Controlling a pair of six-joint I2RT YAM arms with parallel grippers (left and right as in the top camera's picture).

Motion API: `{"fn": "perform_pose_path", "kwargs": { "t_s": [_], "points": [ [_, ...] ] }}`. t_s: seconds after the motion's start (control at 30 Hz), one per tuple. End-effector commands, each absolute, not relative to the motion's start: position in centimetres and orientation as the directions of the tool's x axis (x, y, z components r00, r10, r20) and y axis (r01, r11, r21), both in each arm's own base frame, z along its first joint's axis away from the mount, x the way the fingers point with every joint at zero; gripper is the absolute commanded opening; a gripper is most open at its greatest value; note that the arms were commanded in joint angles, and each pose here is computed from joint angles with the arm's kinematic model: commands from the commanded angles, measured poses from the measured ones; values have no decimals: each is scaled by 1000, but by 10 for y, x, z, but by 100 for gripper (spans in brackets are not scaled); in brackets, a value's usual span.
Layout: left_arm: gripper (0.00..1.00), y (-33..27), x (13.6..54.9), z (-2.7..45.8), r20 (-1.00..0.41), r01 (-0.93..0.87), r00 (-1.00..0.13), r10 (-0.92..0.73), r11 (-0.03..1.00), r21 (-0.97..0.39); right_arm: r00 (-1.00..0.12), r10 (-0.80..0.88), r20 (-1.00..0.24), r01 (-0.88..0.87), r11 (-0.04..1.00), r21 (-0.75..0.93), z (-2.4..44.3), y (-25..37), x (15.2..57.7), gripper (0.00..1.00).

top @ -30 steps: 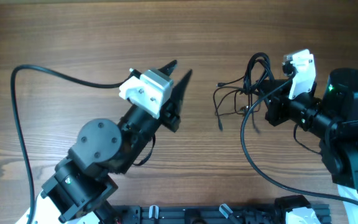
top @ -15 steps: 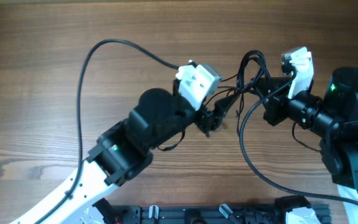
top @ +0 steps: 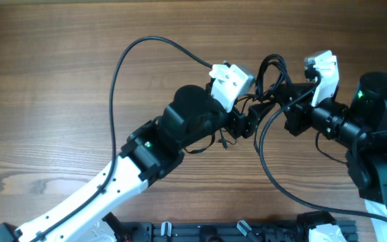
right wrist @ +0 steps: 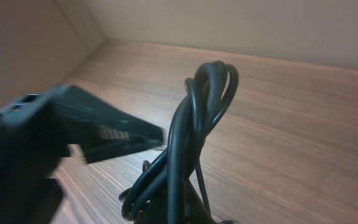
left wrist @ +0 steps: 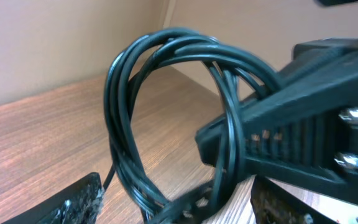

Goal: Untangle cables

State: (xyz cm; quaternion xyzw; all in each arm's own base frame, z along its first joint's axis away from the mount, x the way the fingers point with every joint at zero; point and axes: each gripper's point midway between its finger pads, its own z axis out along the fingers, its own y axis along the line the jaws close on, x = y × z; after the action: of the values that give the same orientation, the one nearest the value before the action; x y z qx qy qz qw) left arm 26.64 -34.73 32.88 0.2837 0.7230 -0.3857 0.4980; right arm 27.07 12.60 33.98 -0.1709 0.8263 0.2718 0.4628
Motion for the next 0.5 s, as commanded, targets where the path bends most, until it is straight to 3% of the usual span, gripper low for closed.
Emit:
{"fn": "perform_pose_path", "kwargs": {
  "t_s": [0.0, 0.13, 0.47],
  "points": [
    [75, -353, 275, 330, -947, 798, -320, 17, 543, -260, -511, -18, -859, -561, 764, 318, 345, 131, 266, 5],
    [69, -347, 289, 344, -962, 761, -271, -42, 603, -241, -510, -23, -860, -563, 765, 314, 345, 131, 265, 5],
    [71, -341, 294, 352, -966, 741, -247, -72, 629, -236, -513, -24, -858, -532, 793, 296, 342, 125, 269, 4]
  ]
}}
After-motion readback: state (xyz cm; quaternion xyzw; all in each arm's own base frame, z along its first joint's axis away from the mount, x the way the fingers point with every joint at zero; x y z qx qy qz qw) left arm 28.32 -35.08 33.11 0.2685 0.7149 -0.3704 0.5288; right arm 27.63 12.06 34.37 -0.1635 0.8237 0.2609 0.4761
